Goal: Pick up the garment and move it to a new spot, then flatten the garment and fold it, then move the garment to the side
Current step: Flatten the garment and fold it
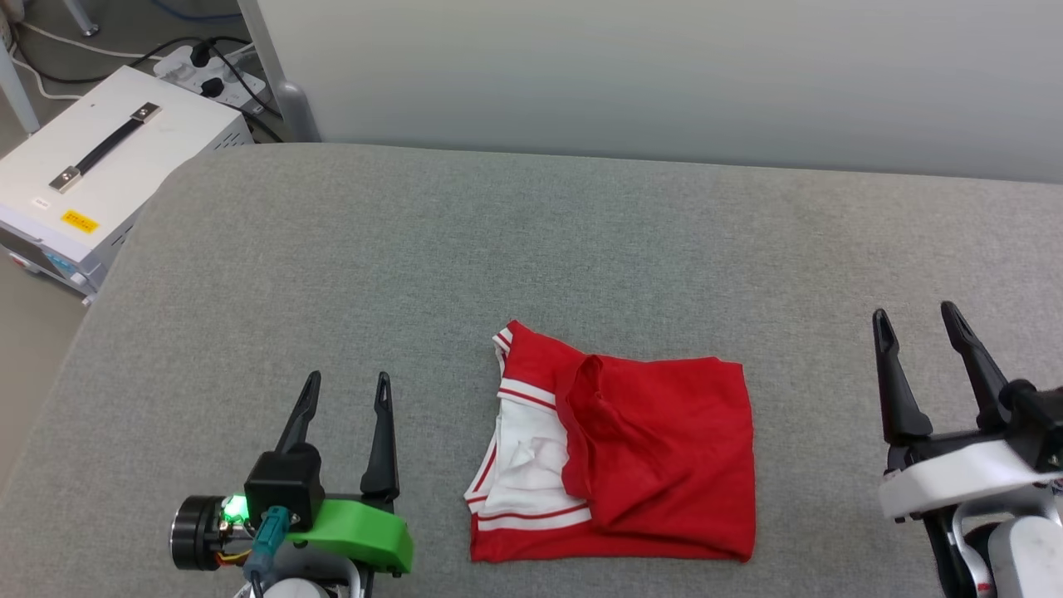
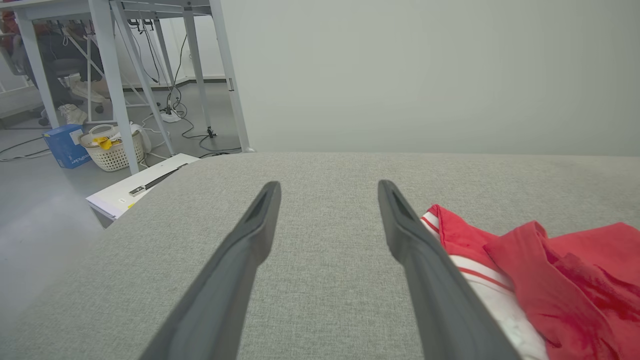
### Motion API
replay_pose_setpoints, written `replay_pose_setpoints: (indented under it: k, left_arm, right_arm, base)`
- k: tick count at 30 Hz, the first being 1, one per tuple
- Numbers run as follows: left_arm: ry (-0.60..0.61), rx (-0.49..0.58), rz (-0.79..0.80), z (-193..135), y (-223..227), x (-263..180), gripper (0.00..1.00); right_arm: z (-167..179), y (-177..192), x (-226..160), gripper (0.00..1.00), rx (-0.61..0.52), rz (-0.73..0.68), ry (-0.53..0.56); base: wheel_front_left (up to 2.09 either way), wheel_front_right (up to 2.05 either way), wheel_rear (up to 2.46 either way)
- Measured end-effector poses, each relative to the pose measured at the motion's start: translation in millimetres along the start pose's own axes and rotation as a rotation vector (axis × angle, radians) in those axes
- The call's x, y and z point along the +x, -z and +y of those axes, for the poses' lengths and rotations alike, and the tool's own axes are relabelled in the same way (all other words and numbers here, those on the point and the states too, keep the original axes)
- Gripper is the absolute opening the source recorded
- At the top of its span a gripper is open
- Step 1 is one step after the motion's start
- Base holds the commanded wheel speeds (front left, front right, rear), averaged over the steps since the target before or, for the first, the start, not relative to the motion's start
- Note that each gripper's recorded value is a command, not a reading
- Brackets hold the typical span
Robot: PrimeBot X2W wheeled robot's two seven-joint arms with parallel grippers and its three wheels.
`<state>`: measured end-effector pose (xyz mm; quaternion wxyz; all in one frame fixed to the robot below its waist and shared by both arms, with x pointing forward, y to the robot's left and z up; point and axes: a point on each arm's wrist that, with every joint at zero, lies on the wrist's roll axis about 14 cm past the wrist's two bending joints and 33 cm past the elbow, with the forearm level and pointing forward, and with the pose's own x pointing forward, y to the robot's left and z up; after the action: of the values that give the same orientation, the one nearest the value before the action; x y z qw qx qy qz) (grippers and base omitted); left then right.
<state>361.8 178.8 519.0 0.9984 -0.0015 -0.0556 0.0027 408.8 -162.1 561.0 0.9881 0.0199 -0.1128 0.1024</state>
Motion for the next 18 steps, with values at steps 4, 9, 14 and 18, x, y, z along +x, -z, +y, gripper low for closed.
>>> replay_pose_setpoints:
  k: [4,9,14,18]
  left_arm:
    - [0.007,0.006,-0.002,-2.2,-1.2,-6.0,1.0]
    - [0.019,0.002,0.0,-5.6,-0.9,-13.2,1.0]
    - [0.028,0.0,-0.003,-8.2,-1.9,-18.0,1.0]
    - [0.034,-0.002,-0.007,-9.7,-3.2,-20.2,1.0]
  right_arm:
    - [-1.6,-1.6,-17.5,1.0,0.018,-0.004,0.045]
    - [3.5,0.5,-36.6,1.0,0.033,0.007,0.061]
    - [6.1,2.9,-50.6,1.0,0.044,0.02,0.074]
    - [6.9,7.8,-59.9,1.0,0.055,0.039,0.086]
  base:
    - [0.0,0.0,0.0]
    - [0.0,0.0,0.0]
    - [0.0,0.0,0.0]
    - [0.0,0.0,0.0]
